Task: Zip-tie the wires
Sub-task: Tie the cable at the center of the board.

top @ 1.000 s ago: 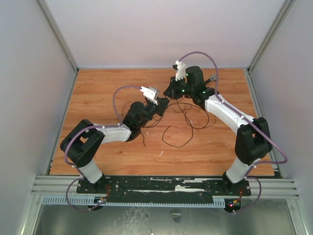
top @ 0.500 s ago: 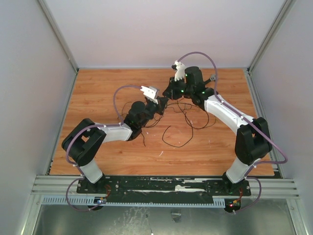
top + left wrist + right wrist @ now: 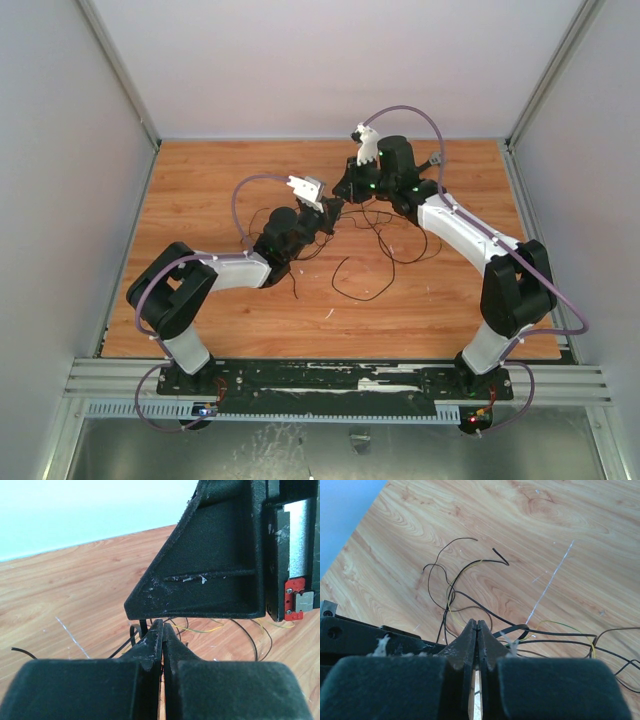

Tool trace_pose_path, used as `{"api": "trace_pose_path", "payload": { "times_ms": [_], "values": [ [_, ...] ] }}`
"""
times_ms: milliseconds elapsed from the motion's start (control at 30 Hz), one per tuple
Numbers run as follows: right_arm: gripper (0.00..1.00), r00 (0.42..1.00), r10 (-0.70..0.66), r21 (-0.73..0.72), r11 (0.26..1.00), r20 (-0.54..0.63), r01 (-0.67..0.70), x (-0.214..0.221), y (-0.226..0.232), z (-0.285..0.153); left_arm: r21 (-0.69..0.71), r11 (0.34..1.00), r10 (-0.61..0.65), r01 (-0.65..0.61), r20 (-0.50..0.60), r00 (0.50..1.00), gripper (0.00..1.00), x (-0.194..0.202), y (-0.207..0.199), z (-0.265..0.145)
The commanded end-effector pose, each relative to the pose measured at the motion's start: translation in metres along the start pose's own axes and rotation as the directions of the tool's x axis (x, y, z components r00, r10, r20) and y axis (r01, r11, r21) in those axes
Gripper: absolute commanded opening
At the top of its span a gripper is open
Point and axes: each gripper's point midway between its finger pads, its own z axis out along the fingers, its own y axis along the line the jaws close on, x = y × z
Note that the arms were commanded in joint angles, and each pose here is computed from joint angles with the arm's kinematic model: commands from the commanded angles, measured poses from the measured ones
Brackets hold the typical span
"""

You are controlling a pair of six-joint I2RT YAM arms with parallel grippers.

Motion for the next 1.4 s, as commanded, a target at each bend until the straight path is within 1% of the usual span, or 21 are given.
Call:
{"api": "trace_pose_path", "payload": {
  "times_ms": [0, 133, 167, 200, 300, 333, 567, 733, 900, 1100, 1233, 1367],
  "values": [
    [0.00, 0.998, -0.018, -0.003, 1.000, 0.057, 0.018, -0.020, 0.009, -0.008, -0.028, 1.000, -0.004, 0.005, 0.054, 0.999, 0.00, -0.011, 0.004, 0.002],
    [0.00, 0.998, -0.022, -0.001, 1.000, 0.056, 0.022, -0.022, 0.010, -0.007, -0.035, 0.999, -0.001, 0.003, 0.060, 0.998, 0.01, -0.012, 0.005, -0.003],
    [0.00, 0.998, -0.022, 0.003, 1.000, 0.055, 0.022, -0.022, 0.009, -0.006, -0.031, 1.000, -0.002, 0.004, 0.064, 0.998, 0.09, -0.014, 0.005, -0.003],
    [0.00, 0.998, -0.022, 0.006, 1.000, 0.054, 0.021, -0.022, 0.008, -0.006, -0.026, 1.000, -0.004, 0.006, 0.066, 0.998, 0.15, -0.016, 0.004, -0.004],
    [0.00, 0.998, -0.023, 0.012, 1.000, 0.057, 0.022, -0.024, 0.006, -0.005, -0.009, 1.000, -0.011, 0.012, 0.065, 0.998, 0.30, -0.020, 0.000, -0.008],
    [0.00, 0.998, -0.024, 0.013, 1.000, 0.060, 0.024, -0.025, 0.006, -0.005, -0.008, 1.000, -0.011, 0.012, 0.062, 0.998, 0.32, -0.020, 0.000, -0.010],
    [0.00, 0.998, -0.025, 0.015, 1.000, 0.054, 0.024, -0.027, 0.004, 0.000, -0.040, 0.999, -0.005, 0.007, 0.047, 0.999, 0.35, -0.018, 0.007, -0.029],
    [0.00, 0.999, -0.019, 0.017, 1.000, 0.047, 0.018, -0.026, 0.002, 0.003, -0.032, 0.999, -0.006, 0.008, 0.065, 0.998, 0.37, -0.029, 0.006, -0.036],
    [0.00, 0.999, -0.010, 0.008, 1.000, 0.039, 0.010, -0.023, 0.004, 0.003, -0.043, 0.999, 0.035, -0.032, 0.065, 0.997, 0.39, -0.039, 0.007, -0.027],
    [0.00, 0.999, -0.012, 0.008, 1.000, 0.046, 0.011, -0.026, 0.005, 0.000, -0.073, 0.995, 0.069, -0.066, 0.038, 0.997, 0.39, -0.031, 0.014, -0.013],
    [0.00, 0.999, -0.012, 0.001, 1.000, 0.044, 0.012, -0.025, 0.008, -0.001, -0.095, 0.993, 0.069, -0.065, 0.038, 0.997, 0.39, -0.031, 0.021, -0.005],
    [0.00, 0.999, -0.011, 0.001, 1.000, 0.045, 0.011, -0.026, 0.008, -0.002, -0.101, 0.992, 0.075, -0.073, 0.013, 0.997, 0.38, -0.027, 0.024, 0.002]
  ]
}}
